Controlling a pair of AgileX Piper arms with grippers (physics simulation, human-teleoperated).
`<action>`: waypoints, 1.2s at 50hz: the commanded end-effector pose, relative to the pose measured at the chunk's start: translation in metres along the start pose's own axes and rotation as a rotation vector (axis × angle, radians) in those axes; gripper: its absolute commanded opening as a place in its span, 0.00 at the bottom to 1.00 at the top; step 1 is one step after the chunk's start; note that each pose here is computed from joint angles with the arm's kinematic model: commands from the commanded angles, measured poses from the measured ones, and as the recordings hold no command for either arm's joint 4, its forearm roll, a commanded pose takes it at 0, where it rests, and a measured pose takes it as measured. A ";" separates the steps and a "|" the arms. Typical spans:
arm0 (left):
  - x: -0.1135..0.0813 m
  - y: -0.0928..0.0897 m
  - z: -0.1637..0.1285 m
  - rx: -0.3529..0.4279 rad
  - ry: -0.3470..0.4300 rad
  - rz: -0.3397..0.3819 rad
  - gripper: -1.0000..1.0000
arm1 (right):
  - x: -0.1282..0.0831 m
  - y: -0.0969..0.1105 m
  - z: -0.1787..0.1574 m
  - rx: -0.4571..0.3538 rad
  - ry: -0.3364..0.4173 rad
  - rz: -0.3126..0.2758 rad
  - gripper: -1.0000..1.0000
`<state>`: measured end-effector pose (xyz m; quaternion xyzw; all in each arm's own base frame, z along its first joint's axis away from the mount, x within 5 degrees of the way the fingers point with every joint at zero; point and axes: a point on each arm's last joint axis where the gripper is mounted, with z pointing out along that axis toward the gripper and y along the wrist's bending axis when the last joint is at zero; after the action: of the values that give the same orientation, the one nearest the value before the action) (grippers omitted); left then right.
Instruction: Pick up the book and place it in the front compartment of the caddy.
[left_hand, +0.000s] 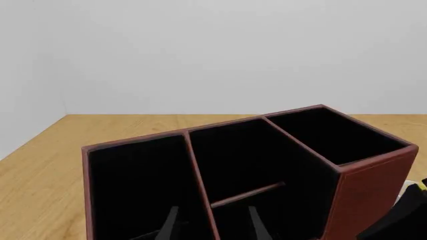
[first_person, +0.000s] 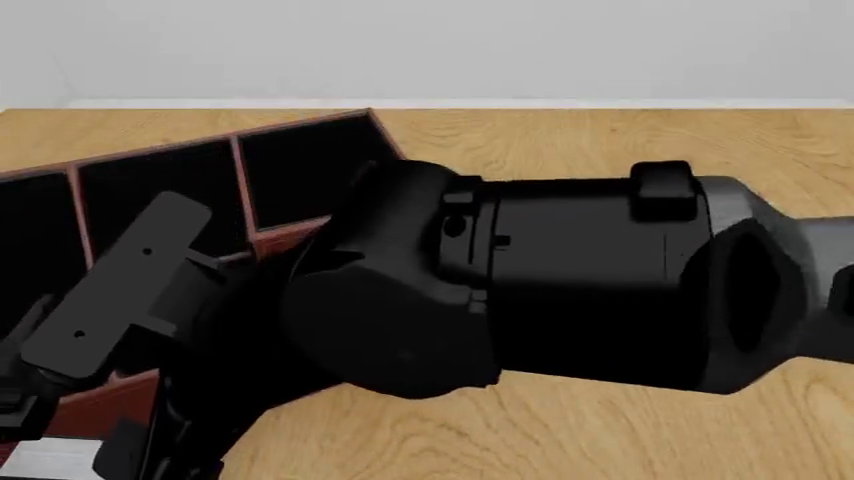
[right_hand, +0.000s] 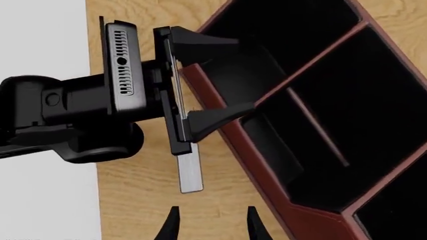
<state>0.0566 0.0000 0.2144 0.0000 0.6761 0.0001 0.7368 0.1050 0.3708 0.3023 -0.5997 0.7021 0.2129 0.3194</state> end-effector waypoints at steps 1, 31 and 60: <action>0.000 0.000 0.000 0.000 0.000 0.000 1.00 | 0.007 0.004 0.015 -0.007 0.014 0.001 1.00; 0.000 0.000 0.000 0.000 0.000 0.000 1.00 | 0.012 0.013 0.044 -0.029 0.066 -0.058 1.00; 0.000 0.000 0.000 0.000 0.000 0.000 1.00 | 0.018 0.026 0.054 -0.051 0.074 -0.110 1.00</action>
<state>0.0566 0.0000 0.2144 0.0000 0.6761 0.0001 0.7368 0.0885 0.3955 0.2541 -0.6461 0.6798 0.1932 0.2882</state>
